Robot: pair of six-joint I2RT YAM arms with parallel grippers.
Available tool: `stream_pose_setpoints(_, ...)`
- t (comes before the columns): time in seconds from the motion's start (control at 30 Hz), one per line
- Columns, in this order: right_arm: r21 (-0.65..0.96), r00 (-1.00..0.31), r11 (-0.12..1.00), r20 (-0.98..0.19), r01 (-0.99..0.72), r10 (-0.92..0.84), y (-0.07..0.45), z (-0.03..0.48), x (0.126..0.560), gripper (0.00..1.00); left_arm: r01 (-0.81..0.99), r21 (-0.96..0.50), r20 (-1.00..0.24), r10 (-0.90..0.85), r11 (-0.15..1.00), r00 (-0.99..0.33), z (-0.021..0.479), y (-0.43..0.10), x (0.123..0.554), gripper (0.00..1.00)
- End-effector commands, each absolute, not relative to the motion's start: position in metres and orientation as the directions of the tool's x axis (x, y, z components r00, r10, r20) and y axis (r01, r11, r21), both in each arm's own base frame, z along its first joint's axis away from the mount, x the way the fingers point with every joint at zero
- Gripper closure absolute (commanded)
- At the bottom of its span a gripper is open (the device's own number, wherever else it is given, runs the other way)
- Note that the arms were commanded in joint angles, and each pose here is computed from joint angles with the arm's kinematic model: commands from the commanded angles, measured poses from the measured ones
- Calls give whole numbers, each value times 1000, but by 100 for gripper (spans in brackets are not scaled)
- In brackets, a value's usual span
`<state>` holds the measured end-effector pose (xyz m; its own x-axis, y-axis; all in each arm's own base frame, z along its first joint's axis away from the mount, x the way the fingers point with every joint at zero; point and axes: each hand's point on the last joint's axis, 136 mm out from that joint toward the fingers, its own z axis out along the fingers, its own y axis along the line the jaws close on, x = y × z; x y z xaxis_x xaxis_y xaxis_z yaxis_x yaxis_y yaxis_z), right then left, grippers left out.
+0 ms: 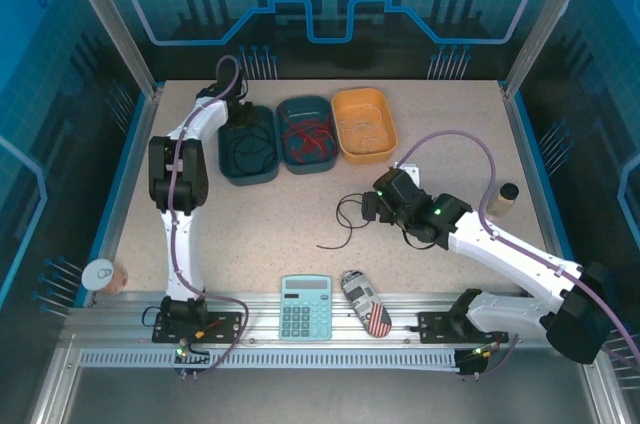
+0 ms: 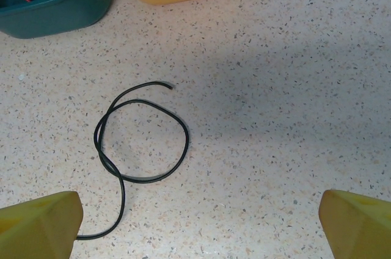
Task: Untangle the cables
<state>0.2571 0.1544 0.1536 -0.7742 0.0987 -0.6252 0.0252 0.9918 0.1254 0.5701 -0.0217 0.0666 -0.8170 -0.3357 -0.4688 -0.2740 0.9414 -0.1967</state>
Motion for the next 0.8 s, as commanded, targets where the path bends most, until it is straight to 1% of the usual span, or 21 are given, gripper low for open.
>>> stream_pose_setpoints(0.0,144,-766,989,-633,29,115,156,162,263,0,-278,-170,-504,-326,945,-800,94,-11,566,62)
stream_pose_setpoints(0.1,146,-766,989,-632,28,115,157,161,263,0,-277,-176,-524,-328,944,-786,109,-11,562,52)
stream_pose_setpoints(0.13,145,-767,989,-632,27,114,157,161,263,0,-278,-179,-533,-330,944,-779,115,-11,561,50)
stream_pose_setpoints(0.4,129,-769,990,-627,50,120,151,158,261,0,-289,-224,-569,-365,931,-737,156,-11,543,41)
stream_pose_setpoints(0.53,110,-771,991,-623,74,127,145,157,259,0,-280,-281,-587,-395,918,-706,181,-16,528,33)
stream_pose_setpoints(0.6,106,-772,991,-622,85,133,142,156,258,0,-268,-314,-597,-409,911,-691,194,-20,518,27)
stream_pose_setpoints(0.7,101,-774,990,-618,98,139,140,153,257,0,-247,-375,-598,-436,894,-673,209,-28,500,16)
stream_pose_setpoints(0.77,101,-774,989,-615,110,149,138,152,257,0,-224,-412,-598,-447,883,-665,219,-36,486,1)
